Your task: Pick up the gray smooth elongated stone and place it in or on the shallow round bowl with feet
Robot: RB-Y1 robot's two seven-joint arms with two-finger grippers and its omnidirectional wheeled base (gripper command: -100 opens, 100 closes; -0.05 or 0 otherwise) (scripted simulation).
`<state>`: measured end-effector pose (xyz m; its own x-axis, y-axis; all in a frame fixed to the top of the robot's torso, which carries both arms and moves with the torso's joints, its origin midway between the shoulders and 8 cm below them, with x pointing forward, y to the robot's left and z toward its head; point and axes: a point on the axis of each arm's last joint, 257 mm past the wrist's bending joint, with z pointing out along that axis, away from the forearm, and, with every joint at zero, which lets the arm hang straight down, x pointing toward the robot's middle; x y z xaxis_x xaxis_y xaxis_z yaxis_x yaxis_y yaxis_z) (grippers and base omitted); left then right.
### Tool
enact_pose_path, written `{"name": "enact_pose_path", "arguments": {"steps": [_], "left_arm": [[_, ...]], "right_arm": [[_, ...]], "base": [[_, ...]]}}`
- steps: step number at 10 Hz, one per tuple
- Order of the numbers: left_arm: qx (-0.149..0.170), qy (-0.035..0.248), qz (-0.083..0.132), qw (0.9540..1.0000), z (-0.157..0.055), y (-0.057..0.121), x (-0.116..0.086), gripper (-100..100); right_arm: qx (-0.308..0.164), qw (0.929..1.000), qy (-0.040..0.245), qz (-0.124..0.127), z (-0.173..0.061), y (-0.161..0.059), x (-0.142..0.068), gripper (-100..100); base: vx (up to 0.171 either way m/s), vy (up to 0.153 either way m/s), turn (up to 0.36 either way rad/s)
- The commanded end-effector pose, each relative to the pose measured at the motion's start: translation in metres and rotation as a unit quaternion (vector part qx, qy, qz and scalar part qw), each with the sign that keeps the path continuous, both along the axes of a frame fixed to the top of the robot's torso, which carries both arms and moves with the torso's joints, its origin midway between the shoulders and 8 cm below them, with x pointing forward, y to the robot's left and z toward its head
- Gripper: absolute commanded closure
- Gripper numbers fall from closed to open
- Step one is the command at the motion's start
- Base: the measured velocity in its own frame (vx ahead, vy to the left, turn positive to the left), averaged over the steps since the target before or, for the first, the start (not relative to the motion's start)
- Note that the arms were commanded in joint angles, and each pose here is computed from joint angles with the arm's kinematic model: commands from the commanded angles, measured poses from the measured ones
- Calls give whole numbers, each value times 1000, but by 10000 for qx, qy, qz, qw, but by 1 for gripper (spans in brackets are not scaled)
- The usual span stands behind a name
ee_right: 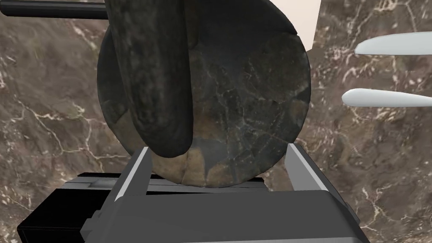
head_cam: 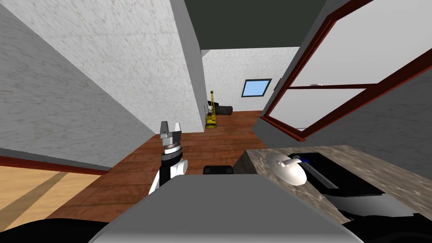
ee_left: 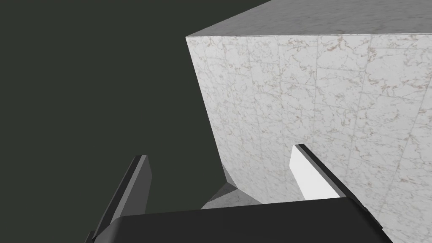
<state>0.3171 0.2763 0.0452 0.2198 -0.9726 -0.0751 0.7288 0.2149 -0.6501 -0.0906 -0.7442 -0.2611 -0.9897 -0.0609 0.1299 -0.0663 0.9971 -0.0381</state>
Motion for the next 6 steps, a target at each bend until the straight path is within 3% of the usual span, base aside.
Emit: {"name": "enact_pose_path", "arguments": {"steps": [1, 2, 3, 4, 6], "left_arm": [[0, 0, 0, 10000, 0, 0, 0, 0], [0, 0, 0, 10000, 0, 0, 0, 0], [0, 0, -1, 10000, 0, 0, 0, 0], [0, 0, 0, 10000, 0, 0, 0, 0], [0, 0, 0, 10000, 0, 0, 0, 0]], "right_arm": [[56, 10000, 17, -24, -4, 2, -14, -100], [125, 9996, 12, -266, -7, 13, -46, -100], [279, 9993, -4, -232, -14, 24, -50, -100], [191, 9994, 18, -299, -11, 19, -59, -100], [287, 9980, -13, -567, -14, 38, -101, -100]], "base": [[20, -19, 7], [30, -19, 311], [23, -30, 220], [9, -14, 2], [20, -16, 269]]}}
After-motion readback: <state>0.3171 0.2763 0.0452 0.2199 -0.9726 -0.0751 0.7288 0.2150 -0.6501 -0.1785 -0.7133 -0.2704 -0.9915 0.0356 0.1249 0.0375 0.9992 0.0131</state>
